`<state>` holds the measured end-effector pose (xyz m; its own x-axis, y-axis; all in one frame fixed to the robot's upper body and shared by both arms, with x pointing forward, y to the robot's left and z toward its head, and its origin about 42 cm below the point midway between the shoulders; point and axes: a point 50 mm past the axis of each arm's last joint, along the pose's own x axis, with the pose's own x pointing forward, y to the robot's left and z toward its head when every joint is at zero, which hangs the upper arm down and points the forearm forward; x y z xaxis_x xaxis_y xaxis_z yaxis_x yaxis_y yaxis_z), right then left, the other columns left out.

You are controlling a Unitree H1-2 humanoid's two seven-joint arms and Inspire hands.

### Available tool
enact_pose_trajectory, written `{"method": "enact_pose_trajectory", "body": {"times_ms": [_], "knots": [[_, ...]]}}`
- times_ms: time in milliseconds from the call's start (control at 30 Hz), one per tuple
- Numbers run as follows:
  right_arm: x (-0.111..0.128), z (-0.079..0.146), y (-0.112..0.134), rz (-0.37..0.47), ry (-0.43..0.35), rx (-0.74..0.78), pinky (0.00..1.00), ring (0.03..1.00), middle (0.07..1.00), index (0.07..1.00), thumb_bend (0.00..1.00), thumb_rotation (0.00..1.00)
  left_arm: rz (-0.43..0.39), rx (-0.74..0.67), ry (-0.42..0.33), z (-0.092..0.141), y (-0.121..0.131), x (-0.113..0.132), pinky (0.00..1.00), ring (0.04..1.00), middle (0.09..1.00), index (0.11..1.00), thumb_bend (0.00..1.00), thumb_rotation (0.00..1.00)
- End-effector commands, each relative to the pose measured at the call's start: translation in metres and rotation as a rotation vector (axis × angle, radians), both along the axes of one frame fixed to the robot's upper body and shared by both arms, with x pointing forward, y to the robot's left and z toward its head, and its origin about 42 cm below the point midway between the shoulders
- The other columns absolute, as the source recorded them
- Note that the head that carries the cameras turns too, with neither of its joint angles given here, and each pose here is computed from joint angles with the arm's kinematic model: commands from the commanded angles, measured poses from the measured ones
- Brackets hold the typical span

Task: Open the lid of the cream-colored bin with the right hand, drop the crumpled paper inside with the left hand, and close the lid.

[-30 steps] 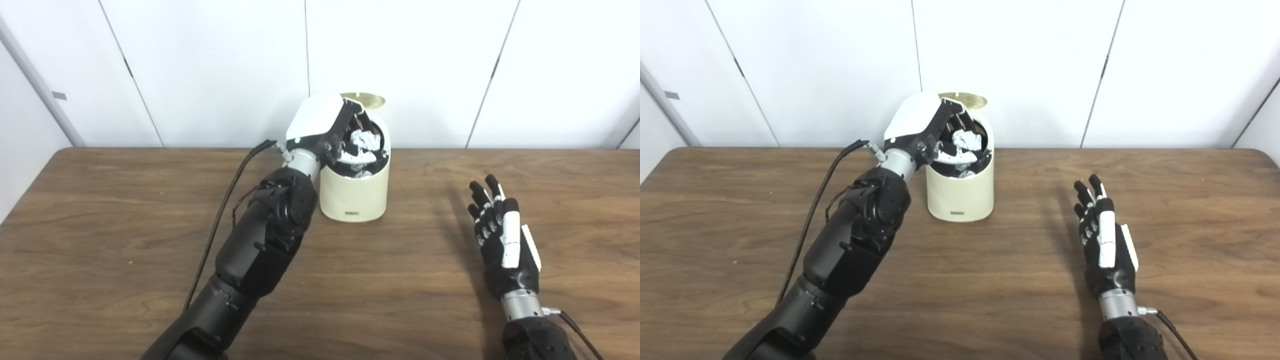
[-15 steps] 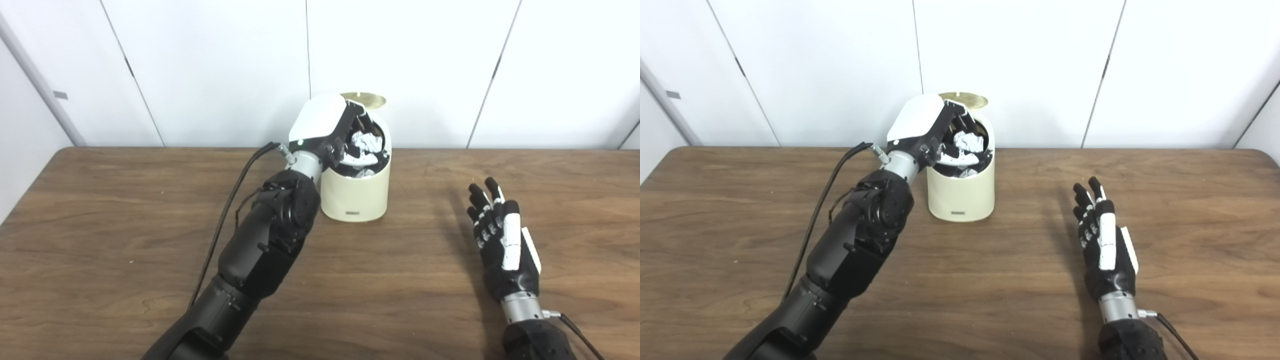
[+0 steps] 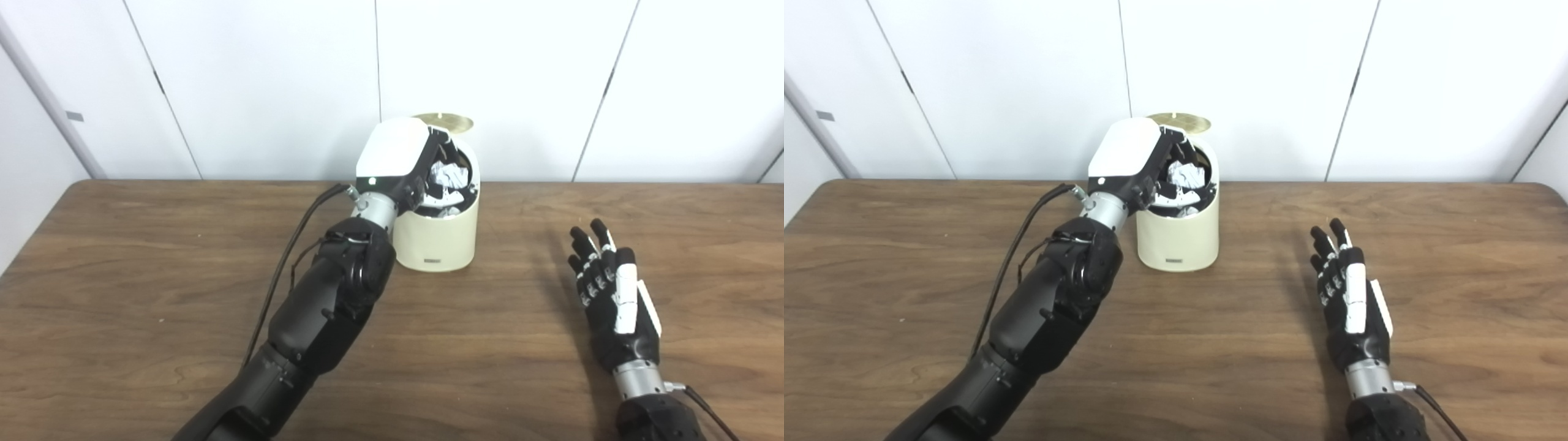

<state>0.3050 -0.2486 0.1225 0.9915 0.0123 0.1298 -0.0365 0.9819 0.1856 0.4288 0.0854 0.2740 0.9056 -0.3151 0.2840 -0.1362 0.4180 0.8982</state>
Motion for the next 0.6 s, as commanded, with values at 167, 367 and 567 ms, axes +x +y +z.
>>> {"method": "enact_pose_trajectory", "body": {"times_ms": [167, 367, 567], "knots": [[-0.0125, -0.0171, -0.0009, -0.004, 0.054, 0.017, 1.00, 0.979, 0.915, 0.997, 0.55, 1.00, 0.032, 0.047, -0.057, 0.0058, 0.0044, 0.0033, 0.29, 0.390, 0.514, 0.527, 0.47, 0.00], [-0.0132, -0.0166, -0.0002, 0.001, 0.056, 0.015, 1.00, 0.978, 0.901, 0.987, 0.55, 1.00, 0.054, 0.066, -0.069, 0.0042, 0.0053, 0.0023, 0.29, 0.402, 0.513, 0.535, 0.47, 0.00], [-0.0144, -0.0174, -0.0010, 0.011, 0.068, 0.008, 1.00, 0.971, 0.867, 0.960, 0.58, 1.00, 0.079, 0.070, -0.078, 0.0044, 0.0054, 0.0008, 0.26, 0.399, 0.506, 0.541, 0.47, 0.00]]}}
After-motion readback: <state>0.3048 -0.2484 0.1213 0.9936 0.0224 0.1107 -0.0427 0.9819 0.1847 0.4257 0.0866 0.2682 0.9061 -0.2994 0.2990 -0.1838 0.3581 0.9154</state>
